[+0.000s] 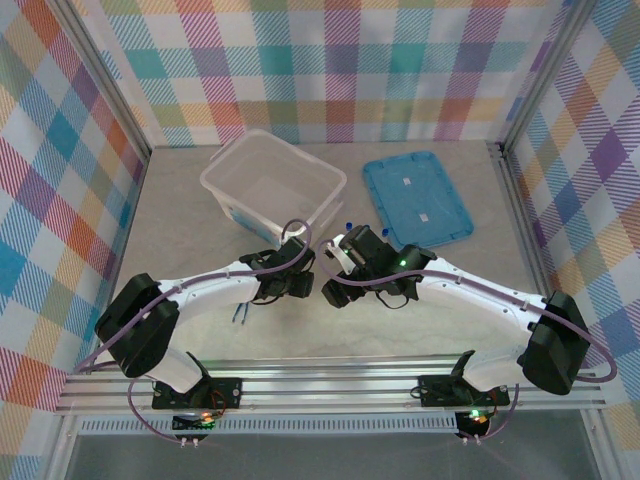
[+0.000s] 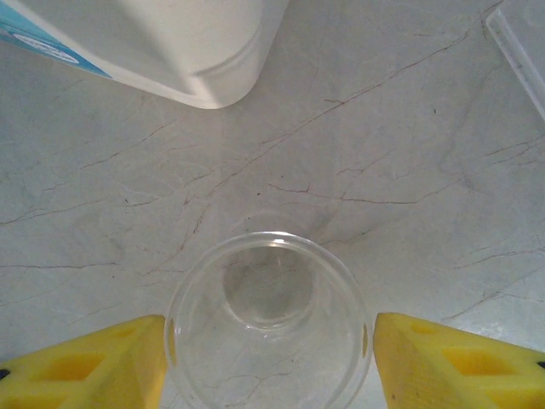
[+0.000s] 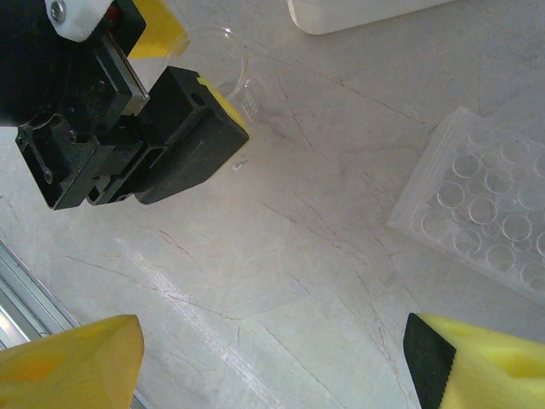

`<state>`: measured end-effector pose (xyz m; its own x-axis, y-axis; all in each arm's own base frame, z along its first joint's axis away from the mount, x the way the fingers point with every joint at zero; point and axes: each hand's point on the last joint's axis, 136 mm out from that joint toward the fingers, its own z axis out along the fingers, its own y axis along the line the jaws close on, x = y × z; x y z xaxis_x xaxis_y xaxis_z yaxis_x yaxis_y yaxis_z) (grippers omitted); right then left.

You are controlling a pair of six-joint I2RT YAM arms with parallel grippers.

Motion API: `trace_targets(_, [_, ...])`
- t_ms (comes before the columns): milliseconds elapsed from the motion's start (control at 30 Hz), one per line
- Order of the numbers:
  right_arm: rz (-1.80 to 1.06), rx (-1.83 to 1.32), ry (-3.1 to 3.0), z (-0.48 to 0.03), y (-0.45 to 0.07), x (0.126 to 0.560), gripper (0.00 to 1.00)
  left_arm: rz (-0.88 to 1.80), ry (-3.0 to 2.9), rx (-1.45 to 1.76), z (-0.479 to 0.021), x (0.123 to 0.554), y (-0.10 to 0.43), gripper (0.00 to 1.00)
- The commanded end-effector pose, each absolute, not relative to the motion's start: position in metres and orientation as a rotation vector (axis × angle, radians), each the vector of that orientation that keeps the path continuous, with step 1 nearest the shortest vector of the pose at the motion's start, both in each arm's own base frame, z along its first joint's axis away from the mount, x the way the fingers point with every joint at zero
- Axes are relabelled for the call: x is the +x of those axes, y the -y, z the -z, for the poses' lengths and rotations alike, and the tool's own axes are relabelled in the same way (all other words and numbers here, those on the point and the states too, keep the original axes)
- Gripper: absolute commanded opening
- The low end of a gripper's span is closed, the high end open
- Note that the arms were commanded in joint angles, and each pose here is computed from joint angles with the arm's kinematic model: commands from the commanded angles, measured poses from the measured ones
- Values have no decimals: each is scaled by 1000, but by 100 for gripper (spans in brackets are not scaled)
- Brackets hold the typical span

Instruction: Organize the chemistry lab equipment

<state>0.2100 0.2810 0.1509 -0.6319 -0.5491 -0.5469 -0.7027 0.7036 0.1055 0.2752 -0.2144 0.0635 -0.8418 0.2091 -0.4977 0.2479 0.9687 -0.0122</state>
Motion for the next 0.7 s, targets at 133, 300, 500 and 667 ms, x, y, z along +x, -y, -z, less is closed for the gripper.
trace_targets(133, [-457,-953,-2424,-153,-282,206,81,107,-2582,286,-63,283,213,62])
trace_targets(300, [-463,-954,-2419,-155,-284,206,81,103,-2585,292,-61,283,212,58])
trace_targets(500, [-456,-959,-2414,-159,-283,207,81,115,-2581,295,-64,283,213,52])
trace_targets(667, [-457,-965,-2409,-161,-284,207,81,129,-2574,302,-70,280,213,46])
